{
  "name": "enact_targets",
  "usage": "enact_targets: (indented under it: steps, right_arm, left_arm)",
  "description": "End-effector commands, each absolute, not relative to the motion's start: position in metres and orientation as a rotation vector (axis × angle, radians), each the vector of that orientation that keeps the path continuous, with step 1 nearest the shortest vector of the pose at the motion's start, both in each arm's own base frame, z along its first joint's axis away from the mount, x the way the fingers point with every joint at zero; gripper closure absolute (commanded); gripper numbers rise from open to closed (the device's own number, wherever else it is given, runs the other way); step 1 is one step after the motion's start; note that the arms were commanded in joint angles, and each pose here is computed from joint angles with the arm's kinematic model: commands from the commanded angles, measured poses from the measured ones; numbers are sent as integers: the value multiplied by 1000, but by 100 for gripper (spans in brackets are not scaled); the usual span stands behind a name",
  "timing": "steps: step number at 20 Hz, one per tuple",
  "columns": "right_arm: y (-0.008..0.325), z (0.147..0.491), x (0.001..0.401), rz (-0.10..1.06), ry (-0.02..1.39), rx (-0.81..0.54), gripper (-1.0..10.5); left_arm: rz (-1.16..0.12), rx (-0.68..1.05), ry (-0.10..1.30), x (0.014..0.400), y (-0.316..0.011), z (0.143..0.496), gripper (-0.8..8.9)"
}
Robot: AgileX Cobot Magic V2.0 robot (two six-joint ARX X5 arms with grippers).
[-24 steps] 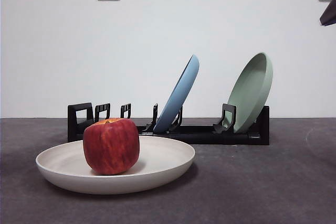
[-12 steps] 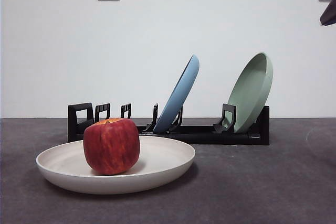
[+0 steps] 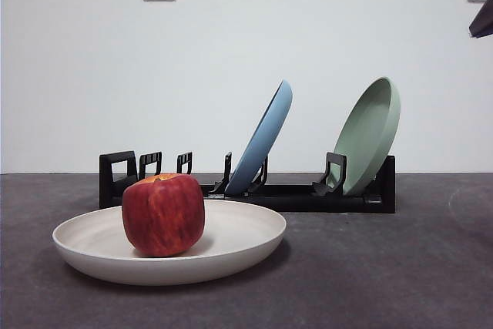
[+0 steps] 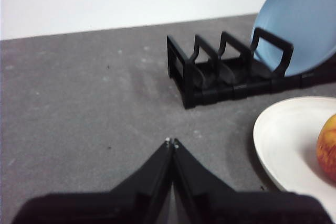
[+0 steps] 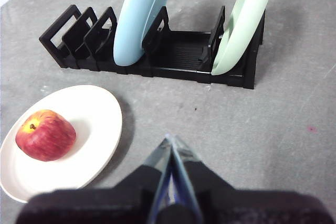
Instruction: Take the yellow plate from the plate rack,put the plate on the table,take the apple from the table,put the apple in the plate
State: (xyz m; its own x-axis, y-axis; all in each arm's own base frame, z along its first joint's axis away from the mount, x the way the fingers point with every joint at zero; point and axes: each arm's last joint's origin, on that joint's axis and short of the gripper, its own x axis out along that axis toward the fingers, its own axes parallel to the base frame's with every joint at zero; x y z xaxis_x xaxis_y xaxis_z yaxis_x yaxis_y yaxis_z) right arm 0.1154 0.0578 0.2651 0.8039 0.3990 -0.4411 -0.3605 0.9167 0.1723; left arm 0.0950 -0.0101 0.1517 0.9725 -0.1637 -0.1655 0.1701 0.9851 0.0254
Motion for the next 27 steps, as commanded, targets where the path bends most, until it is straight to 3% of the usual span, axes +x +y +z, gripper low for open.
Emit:
enact_targets:
  steps: [1, 20, 24, 27]
  right_arm:
    - [58, 264, 116, 404, 489, 90, 945]
    - [58, 264, 116, 404, 489, 87, 946]
    - [39, 276, 98, 338, 329, -64, 946]
    - [19, 285, 79, 203, 195, -38, 946]
  left_arm:
    - [-160, 26, 182, 95, -10, 147, 817]
    - [-159, 26, 174, 96, -10, 147, 817]
    - [-159, 26, 174, 96, -10, 147, 817]
    - [-159, 26, 174, 96, -10, 147, 817]
